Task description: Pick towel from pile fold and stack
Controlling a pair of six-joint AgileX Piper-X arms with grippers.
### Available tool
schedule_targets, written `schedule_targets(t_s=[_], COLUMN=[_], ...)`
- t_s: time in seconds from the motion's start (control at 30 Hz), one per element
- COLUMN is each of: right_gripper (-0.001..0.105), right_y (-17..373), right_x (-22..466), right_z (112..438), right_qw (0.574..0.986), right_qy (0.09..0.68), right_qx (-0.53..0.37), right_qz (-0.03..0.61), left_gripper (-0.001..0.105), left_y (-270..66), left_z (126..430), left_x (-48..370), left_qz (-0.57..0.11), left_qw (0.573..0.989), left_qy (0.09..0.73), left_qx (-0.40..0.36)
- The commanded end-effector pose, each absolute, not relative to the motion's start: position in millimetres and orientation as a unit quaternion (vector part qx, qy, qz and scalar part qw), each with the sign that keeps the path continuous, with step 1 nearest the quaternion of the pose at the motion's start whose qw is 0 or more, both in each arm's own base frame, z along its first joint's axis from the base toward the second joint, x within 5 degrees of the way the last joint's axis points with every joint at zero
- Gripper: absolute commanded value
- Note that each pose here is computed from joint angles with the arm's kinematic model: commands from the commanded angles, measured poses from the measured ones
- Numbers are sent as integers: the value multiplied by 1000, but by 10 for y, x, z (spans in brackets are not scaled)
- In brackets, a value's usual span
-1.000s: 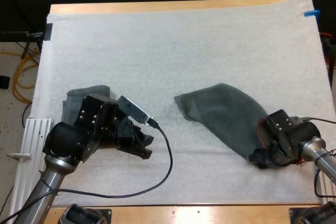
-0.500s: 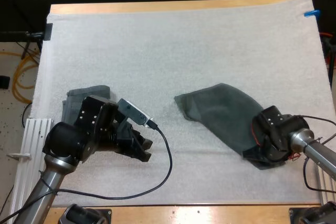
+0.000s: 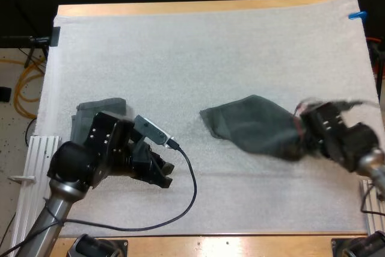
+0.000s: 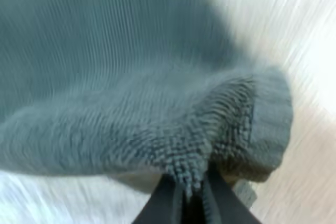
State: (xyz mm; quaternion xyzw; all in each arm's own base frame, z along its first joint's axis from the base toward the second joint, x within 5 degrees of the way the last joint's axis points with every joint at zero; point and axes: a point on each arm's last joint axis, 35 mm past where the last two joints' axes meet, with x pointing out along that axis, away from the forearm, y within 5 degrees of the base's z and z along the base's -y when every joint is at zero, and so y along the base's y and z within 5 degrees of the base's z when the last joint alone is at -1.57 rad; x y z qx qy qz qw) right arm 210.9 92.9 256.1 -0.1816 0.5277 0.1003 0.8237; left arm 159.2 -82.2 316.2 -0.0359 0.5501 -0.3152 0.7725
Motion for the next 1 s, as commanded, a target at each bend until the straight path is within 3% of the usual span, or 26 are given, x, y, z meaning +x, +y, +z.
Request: schedule_targets(t_s=[0.0, 0.17, 0.27, 0.4, 0.5, 0.7, 0.77, 0.97], right_gripper=[0, 0, 0, 0, 0, 0, 0, 0], right_y=[898, 805, 780, 778, 825, 1277, 1584, 2450], right_x=[2126, 2134, 2127, 2120, 2138, 2249, 2242, 2024], right_z=[2870, 3766, 4093, 4252, 4085, 3328, 3095, 2716], right_qw=[850, 896, 902, 911, 909, 871, 852, 820], right_qy=[481, 348, 309, 291, 325, 435, 448, 432], right_qx=[-200, -277, -300, -290, -261, -157, -140, -159], right_qz=[80, -15, -42, -43, 5, 168, 231, 340], left_gripper=[44, 44, 44, 44, 44, 44, 44, 44], left_y=[-815, -761, -726, -695, -679, -677, -677, -677], left_z=[3211, 3342, 3406, 3461, 3486, 3489, 3489, 3489], left_x=[1534, 1384, 1301, 1224, 1186, 1181, 1181, 1181], left_qz=[-331, -350, -353, -356, -358, -358, -358, -353], left_qw=[771, 783, 792, 799, 803, 803, 803, 802], left_qy=[542, 511, 494, 481, 473, 472, 472, 476], left_qx=[-46, -54, -57, -64, -64, -64, -64, -74])
